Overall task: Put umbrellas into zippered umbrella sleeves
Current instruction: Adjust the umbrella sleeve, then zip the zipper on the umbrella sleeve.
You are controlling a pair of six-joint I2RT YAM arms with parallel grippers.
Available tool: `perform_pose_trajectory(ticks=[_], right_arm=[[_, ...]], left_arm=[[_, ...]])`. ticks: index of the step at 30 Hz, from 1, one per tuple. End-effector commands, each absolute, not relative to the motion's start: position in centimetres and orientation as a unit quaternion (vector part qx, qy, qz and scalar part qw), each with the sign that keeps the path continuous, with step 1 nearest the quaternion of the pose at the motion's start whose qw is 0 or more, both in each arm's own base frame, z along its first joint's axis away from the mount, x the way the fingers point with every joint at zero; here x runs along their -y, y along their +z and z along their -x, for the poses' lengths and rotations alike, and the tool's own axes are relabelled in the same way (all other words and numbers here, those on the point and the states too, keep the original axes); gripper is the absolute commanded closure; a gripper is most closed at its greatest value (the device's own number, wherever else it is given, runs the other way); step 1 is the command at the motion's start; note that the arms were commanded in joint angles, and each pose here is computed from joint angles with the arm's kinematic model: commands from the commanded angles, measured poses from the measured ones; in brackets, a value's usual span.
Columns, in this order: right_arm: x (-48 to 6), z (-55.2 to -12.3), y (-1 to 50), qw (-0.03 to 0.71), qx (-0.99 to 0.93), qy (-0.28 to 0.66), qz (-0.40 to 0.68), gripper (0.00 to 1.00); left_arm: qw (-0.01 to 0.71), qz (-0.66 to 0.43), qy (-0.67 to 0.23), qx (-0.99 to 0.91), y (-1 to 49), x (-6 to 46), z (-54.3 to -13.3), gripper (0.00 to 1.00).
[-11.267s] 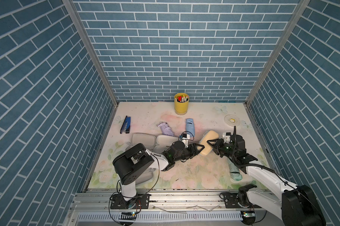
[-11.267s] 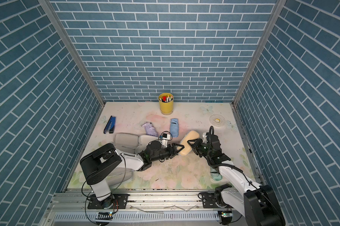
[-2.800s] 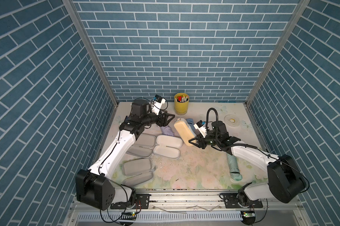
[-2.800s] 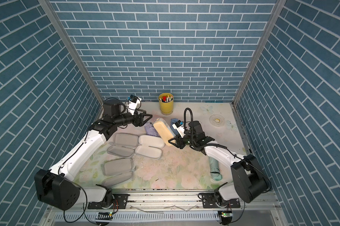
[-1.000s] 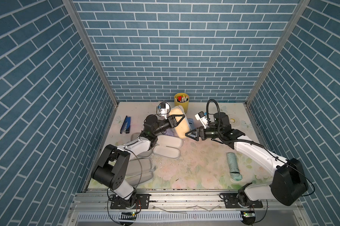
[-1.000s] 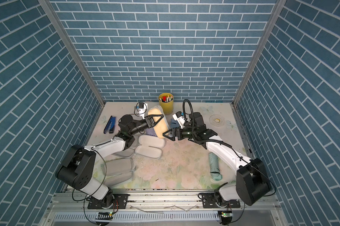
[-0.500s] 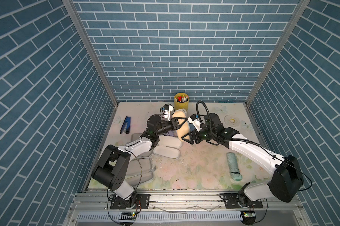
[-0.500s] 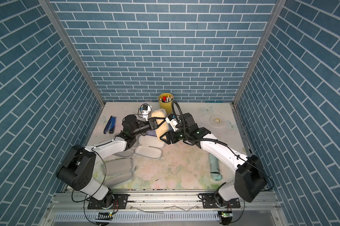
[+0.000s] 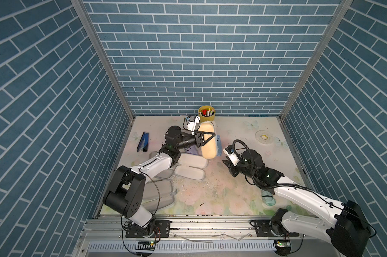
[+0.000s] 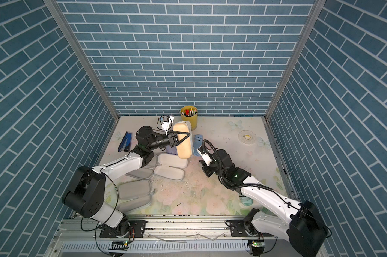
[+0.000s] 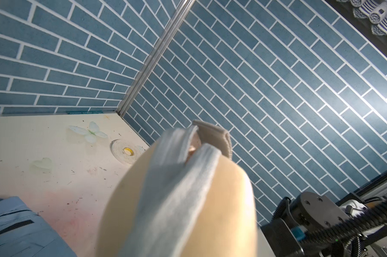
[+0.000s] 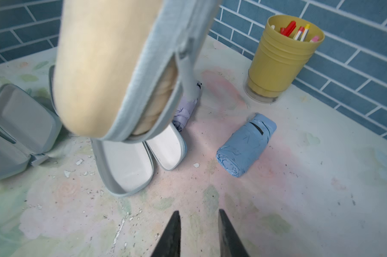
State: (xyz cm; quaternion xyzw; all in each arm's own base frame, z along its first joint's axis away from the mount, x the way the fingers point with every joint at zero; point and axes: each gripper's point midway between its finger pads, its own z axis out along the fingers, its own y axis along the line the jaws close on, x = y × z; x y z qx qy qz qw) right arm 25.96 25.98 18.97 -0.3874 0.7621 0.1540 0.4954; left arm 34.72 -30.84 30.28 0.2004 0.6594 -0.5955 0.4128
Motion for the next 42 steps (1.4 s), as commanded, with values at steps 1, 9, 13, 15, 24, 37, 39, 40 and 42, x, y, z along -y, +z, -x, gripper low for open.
perform_pose_trajectory(ticks=[1, 9, 13, 15, 24, 37, 39, 40, 42], right_arm=[[-25.7, -28.0, 22.5, 0.579, -0.713, 0.078, 0.389, 0.70], [-27.7, -27.1, 23.2, 0.585, -0.684, 0.097, 0.424, 0.65], [-28.5, -26.9, 23.5, 0.587, -0.676, 0.102, 0.434, 0.65], [-28.9, -26.9, 23.7, 0.589, -0.673, 0.102, 0.436, 0.65], [-30.2, -27.5, 24.1, 0.594, -0.663, 0.093, 0.447, 0.66], [-31.2, -28.7, 25.1, 0.611, -0.641, 0.069, 0.460, 0.75], [-31.4, -28.7, 24.9, 0.609, -0.639, 0.068, 0.465, 0.79], [-31.5, -28.8, 24.8, 0.608, -0.638, 0.067, 0.467, 0.81], [-31.6, -28.8, 24.4, 0.605, -0.637, 0.063, 0.474, 0.87]], left_arm=[[0.444, -0.240, -0.576, -0.643, 33.0, 31.1, -33.7, 0.98], [0.437, -0.254, -0.519, -0.689, 31.6, 32.2, -33.4, 0.98], [0.426, -0.249, -0.517, -0.699, 31.2, 32.5, -33.5, 0.98], [0.422, -0.249, -0.516, -0.702, 31.0, 32.6, -33.5, 0.98], [0.405, -0.238, -0.518, -0.715, 30.3, 33.3, -33.6, 0.98], [0.371, -0.243, -0.520, -0.730, 28.9, 34.4, -33.1, 0.98], [0.369, -0.244, -0.521, -0.730, 28.8, 34.4, -33.0, 0.98], [0.368, -0.243, -0.520, -0.731, 28.8, 34.4, -33.1, 0.98], [0.365, -0.242, -0.516, -0.736, 28.7, 34.4, -33.2, 0.98]])
